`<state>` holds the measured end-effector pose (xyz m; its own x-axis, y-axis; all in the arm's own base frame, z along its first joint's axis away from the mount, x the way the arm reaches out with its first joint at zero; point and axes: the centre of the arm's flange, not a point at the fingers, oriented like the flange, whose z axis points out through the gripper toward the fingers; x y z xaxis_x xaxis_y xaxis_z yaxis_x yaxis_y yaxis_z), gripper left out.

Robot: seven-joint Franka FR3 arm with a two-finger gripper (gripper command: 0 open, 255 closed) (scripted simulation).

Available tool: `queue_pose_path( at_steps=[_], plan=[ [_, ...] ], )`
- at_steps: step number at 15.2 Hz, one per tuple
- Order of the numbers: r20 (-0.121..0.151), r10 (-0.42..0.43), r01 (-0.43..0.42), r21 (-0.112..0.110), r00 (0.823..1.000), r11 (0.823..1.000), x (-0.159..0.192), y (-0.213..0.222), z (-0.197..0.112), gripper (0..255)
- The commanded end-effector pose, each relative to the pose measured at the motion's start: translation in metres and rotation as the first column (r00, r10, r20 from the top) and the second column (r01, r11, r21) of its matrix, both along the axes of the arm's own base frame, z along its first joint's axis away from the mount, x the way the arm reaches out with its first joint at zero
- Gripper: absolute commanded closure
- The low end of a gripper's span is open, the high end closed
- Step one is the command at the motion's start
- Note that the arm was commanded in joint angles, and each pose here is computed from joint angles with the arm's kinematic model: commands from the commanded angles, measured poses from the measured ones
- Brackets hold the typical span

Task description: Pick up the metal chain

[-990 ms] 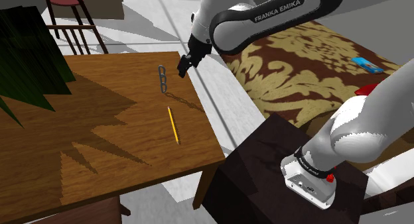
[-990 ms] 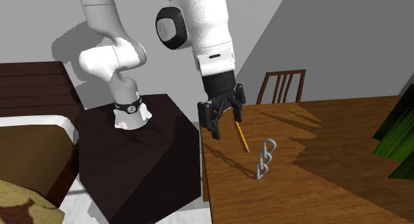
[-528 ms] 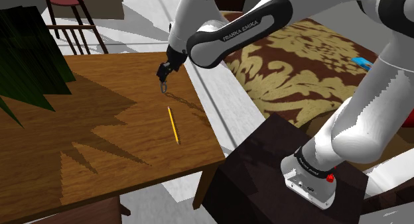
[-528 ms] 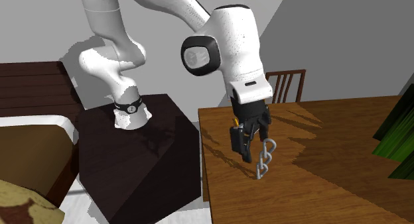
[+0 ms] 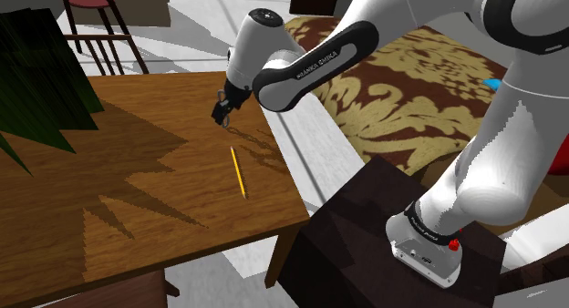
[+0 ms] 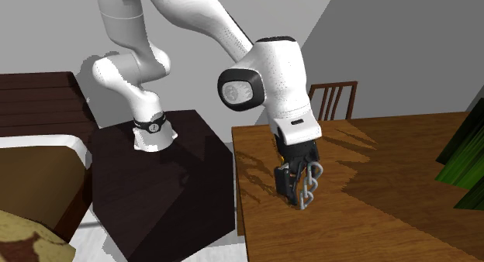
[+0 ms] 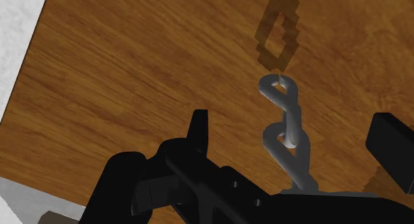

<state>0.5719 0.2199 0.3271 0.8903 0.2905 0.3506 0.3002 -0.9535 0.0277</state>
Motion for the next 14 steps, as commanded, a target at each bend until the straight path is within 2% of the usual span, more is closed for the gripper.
queue_pose_path(
  at_steps=[1, 2, 3, 12, 14],
  plan=[
    [0.001, 0.0, 0.0, 0.0, 1.0, 1.0, 0.0, 0.001, -0.006, 0],
    [0.001, 0.0, 0.0, 0.0, 1.0, 1.0, 0.0, 0.001, -0.006, 0],
    [0.001, 0.0, 0.0, 0.0, 1.0, 1.0, 0.001, 0.001, -0.006, 255],
    [0.001, 0.0, 0.0, 0.0, 1.0, 1.0, 0.0, 0.001, -0.006, 255],
    [0.001, 0.0, 0.0, 0.0, 1.0, 1.0, 0.0, 0.001, 0.004, 255]
  ],
)
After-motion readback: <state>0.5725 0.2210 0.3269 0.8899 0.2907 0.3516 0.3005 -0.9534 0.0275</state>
